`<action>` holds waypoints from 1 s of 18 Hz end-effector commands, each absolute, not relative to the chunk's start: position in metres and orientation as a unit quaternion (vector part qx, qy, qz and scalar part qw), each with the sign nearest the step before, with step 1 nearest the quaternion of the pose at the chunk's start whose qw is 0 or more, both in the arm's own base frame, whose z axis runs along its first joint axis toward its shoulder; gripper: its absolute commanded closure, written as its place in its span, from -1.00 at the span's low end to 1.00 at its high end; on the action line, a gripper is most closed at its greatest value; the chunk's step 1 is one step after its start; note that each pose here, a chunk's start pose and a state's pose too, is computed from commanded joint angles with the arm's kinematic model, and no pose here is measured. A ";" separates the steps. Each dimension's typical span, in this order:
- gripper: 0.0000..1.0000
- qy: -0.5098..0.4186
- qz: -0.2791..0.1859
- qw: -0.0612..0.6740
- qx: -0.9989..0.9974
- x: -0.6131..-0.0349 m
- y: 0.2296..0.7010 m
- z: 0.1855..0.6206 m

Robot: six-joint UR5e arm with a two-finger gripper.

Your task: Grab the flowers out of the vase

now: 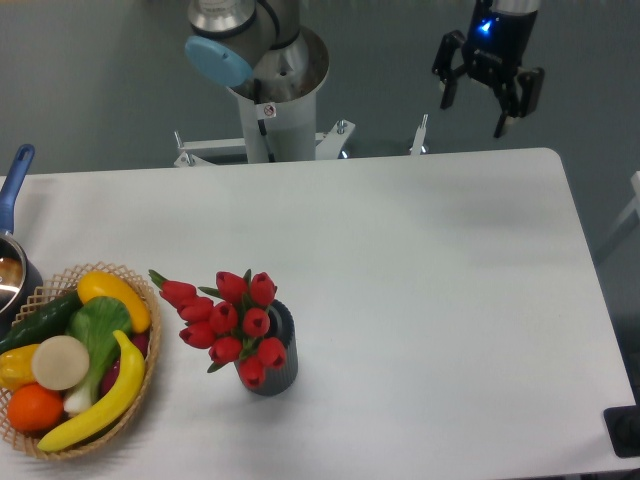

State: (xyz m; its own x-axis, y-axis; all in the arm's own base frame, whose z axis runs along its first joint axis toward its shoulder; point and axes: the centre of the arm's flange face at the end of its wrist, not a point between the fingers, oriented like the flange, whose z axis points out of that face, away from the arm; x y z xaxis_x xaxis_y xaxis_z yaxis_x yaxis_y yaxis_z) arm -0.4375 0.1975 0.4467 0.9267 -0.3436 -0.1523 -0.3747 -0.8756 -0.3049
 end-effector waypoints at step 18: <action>-1.00 0.065 0.006 0.279 -0.958 -0.431 0.218 0.435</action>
